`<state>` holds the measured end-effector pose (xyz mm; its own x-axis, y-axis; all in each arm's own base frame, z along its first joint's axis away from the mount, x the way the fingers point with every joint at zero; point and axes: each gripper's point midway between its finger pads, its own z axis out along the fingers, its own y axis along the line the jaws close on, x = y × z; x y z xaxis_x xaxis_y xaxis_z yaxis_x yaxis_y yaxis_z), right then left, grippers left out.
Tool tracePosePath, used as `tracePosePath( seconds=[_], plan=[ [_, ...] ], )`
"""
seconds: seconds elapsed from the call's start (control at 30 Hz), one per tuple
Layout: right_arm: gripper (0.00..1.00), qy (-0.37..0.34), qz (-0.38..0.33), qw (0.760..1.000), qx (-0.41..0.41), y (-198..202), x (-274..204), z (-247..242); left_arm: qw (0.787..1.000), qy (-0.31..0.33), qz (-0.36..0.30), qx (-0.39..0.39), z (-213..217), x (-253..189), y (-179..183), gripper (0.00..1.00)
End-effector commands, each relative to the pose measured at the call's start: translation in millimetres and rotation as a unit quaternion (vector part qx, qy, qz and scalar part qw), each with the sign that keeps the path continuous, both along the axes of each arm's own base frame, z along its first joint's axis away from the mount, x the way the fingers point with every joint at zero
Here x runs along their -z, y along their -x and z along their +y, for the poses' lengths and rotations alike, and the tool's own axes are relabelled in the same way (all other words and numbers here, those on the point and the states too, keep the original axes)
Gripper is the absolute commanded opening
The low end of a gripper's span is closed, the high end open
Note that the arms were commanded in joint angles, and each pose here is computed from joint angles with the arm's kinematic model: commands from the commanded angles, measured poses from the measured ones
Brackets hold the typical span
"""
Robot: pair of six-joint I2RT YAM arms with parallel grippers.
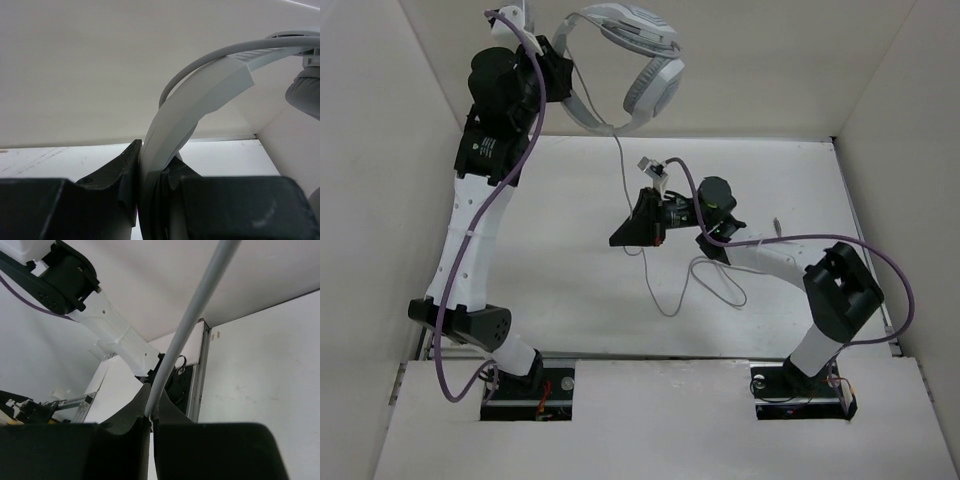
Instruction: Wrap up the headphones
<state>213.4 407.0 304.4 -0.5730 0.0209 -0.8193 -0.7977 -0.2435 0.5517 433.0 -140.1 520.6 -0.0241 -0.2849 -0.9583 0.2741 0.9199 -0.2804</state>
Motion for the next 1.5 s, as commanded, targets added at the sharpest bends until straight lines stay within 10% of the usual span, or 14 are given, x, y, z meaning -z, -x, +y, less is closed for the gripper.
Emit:
tracePosePath(
  seconds=[0.0,0.37,0.67,0.9,1.3,1.47],
  plan=[
    [0.00,-0.014,-0.054,0.998,0.008,2,-16,-13,0.993,0.040,-0.100,-0.037,27,-67,18,0.00],
    [0.00,0.099,-0.146,0.980,0.088,-19,-19,-27,0.981,-0.034,-0.091,-0.170,74,-36,-10,0.00],
    [0.00,0.205,-0.367,0.883,0.210,-50,-61,-49,0.967,-0.151,-0.027,-0.204,62,48,-27,0.00],
    [0.00,0.267,-0.527,0.738,0.326,-100,-117,-90,0.961,-0.232,0.011,-0.151,28,102,-21,0.00],
    [0.06,0.351,-0.709,0.415,0.449,-170,-174,-150,0.949,-0.313,0.030,0.001,-48,140,11,0.00],
    [0.09,0.344,-0.713,0.384,0.475,-192,-186,-172,0.943,-0.324,0.022,0.079,-81,144,38,0.00]
  ],
)
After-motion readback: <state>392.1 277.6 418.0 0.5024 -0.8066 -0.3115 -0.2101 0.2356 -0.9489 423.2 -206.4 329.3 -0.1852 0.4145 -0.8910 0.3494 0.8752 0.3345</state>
